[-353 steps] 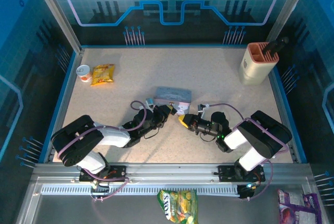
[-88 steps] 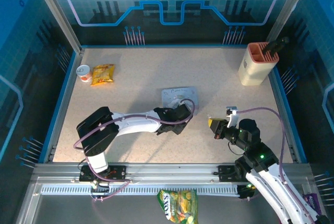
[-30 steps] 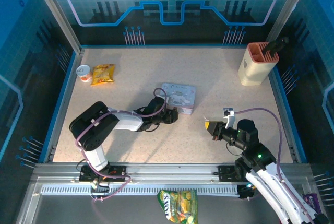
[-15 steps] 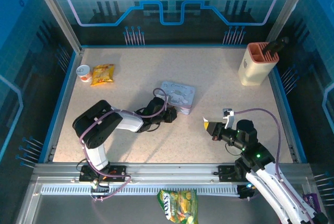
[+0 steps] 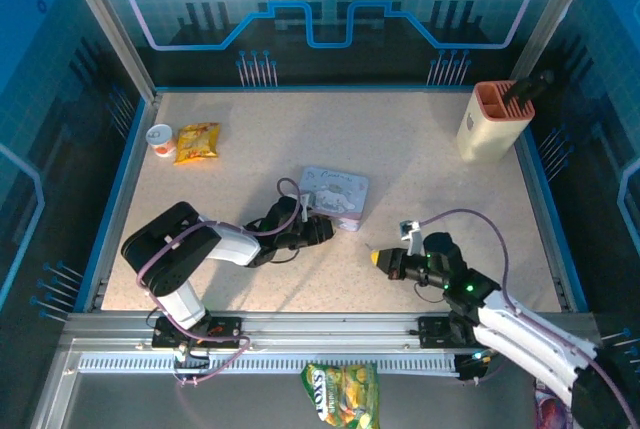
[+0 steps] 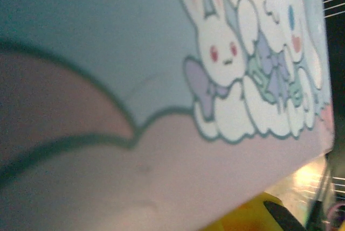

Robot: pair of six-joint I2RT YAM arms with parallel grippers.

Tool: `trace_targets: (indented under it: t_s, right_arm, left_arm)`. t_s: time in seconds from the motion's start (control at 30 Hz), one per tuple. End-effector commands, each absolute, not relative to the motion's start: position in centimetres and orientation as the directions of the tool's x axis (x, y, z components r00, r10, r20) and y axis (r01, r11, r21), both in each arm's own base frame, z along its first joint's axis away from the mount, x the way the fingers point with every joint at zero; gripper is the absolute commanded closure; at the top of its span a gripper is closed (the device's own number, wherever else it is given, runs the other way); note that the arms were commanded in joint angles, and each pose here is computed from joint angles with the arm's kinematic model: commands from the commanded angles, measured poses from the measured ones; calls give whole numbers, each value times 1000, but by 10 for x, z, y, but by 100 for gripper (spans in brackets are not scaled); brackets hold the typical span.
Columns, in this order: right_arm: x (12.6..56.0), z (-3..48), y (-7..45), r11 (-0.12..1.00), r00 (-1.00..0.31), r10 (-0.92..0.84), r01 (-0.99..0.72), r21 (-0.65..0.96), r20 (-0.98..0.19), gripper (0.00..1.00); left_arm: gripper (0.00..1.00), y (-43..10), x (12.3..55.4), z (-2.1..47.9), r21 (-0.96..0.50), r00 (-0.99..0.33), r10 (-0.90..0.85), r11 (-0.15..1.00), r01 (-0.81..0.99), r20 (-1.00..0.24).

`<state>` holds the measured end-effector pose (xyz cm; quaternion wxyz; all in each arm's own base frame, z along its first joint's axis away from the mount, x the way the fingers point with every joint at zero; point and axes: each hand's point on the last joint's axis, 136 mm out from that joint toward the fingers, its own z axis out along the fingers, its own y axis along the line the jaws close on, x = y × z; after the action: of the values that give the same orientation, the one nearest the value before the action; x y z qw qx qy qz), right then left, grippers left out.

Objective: Unlock the padlock with the key

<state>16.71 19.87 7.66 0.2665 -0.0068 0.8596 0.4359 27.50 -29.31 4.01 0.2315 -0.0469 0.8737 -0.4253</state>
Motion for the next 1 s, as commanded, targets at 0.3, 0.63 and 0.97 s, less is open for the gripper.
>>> trace_targets:
  t_s: [0.3, 0.63, 0.97]
  right_arm:
    - [192, 101, 232, 489, -864, 235, -290, 823, -444, 100]
    - [206, 121, 235, 383, -885, 265, -268, 884, -383, 100]
    - [200, 126, 237, 335, -906, 232, -267, 904, -353, 100]
  left_arm:
    - [86, -321, 259, 97, -942, -917, -325, 312, 127, -232]
    - [87, -327, 259, 118, -971, -917, -352, 211, 115, -185]
    - [88, -329, 257, 135, -980, -919, -359, 171, 106, -162]
